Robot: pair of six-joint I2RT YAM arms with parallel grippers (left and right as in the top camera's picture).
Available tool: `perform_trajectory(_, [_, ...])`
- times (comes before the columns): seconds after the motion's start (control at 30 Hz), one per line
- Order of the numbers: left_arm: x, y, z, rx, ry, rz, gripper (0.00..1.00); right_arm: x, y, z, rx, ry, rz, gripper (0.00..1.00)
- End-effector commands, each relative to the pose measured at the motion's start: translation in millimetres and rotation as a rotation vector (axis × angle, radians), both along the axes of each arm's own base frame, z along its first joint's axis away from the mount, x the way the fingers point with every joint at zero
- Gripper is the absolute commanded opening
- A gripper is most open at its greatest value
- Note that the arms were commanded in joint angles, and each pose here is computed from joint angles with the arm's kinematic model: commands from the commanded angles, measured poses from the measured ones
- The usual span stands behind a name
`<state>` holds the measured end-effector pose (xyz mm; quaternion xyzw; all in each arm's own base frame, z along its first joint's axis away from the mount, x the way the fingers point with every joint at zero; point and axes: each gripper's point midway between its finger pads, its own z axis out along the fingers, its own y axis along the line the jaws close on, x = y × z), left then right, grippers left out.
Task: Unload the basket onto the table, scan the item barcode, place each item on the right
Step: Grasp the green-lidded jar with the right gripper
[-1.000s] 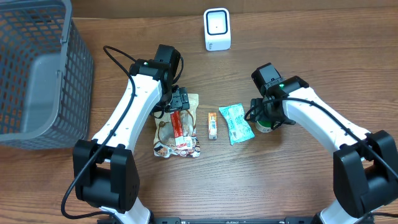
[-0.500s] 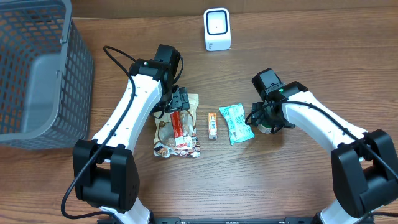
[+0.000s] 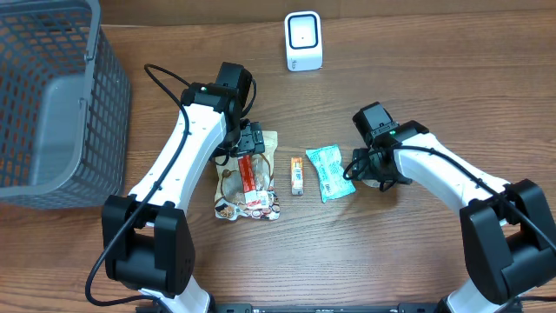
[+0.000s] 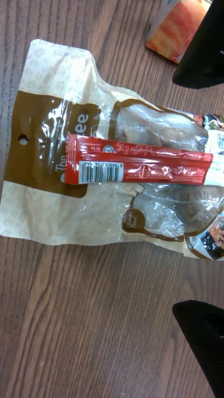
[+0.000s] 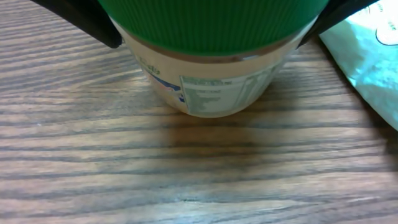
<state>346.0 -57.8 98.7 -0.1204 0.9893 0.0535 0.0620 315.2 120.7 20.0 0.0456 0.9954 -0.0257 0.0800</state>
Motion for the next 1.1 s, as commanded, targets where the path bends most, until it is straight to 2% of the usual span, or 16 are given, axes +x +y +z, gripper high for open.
perform_trajectory(0.0, [3.4, 0.7, 7.4, 0.002, -0.025, 0.015, 1.00, 3.2, -0.9, 1.3, -0.003, -0.020, -0.003, 0.82])
perform_trajectory(0.23, [3.4, 0.7, 7.4, 0.002, -0.025, 0.015, 1.00, 5.2, -2.1, 2.9, -0.011, -0.028, -0.004, 0.80])
perform_trajectory(0.4, [3.4, 0.7, 7.4, 0.002, -0.025, 0.015, 1.00, 11.5, 1.5, 11.7, -0.002, -0.040, -0.004, 0.72])
perform_trajectory(0.67, [3.4, 0.7, 7.4, 0.002, -0.025, 0.015, 1.00, 8.3, 0.0, 14.5, -0.010, -0.021, -0.003, 0.72])
perform_trajectory(0.83, [3.4, 0.7, 7.4, 0.002, -0.025, 0.015, 1.00, 8.6, 0.1, 14.5, -0.010, -0.022, -0.003, 0.80])
perform_trajectory(1.07, [3.4, 0.7, 7.4, 0.002, -0.025, 0.015, 1.00, 8.6, 0.0, 14.5, -0.011, -0.022, -0.003, 0.80])
